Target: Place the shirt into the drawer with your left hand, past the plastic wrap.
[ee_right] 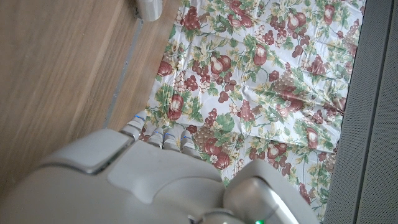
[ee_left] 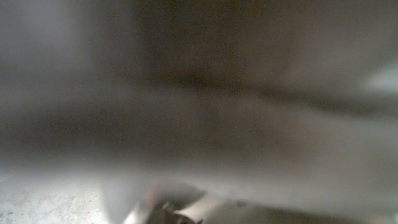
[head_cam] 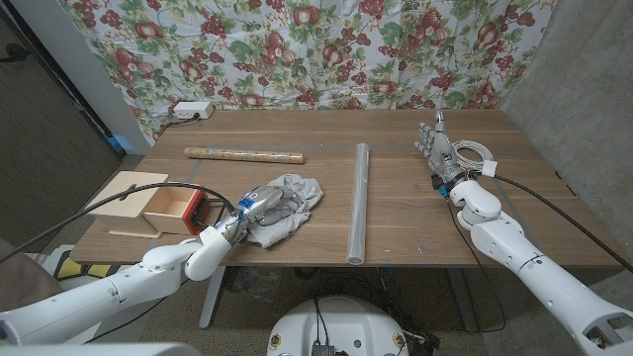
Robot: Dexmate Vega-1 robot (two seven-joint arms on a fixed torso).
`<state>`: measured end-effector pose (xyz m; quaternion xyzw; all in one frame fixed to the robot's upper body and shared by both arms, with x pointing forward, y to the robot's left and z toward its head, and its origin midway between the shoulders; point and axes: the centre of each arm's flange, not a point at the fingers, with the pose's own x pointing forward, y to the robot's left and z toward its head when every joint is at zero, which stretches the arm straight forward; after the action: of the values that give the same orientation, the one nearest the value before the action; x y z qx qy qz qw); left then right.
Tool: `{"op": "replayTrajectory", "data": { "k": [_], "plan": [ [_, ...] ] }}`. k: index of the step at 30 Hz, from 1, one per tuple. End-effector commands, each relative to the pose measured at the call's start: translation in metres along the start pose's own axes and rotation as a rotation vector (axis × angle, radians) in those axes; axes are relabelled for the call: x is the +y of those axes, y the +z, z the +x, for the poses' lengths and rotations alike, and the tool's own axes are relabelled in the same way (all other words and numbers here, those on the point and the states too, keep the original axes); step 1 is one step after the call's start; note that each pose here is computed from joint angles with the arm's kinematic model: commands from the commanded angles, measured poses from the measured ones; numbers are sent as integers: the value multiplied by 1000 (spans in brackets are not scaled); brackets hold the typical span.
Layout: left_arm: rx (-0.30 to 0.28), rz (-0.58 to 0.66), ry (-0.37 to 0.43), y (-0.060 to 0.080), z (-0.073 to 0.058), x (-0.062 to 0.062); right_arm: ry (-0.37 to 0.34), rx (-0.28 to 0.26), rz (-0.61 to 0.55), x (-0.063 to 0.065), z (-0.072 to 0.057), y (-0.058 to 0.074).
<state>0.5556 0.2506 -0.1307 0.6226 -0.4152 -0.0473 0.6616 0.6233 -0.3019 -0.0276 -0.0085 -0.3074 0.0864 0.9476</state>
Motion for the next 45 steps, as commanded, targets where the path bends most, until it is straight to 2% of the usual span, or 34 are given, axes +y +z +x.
{"op": "replayTrajectory", "data": {
  "k": [1, 16, 31, 45],
  "plan": [
    [10, -30, 50, 1, 6, 6, -11, 4, 6, -2, -1, -2],
    [23, -58, 95, 6, 7, 16, -18, 4, 12, -3, -4, -5],
    [33, -47, 169, 13, 12, 42, -21, 3, 20, -4, -6, -8],
    [40, -36, 212, 14, 13, 59, -17, 3, 18, -4, -5, -8]
  ]
}}
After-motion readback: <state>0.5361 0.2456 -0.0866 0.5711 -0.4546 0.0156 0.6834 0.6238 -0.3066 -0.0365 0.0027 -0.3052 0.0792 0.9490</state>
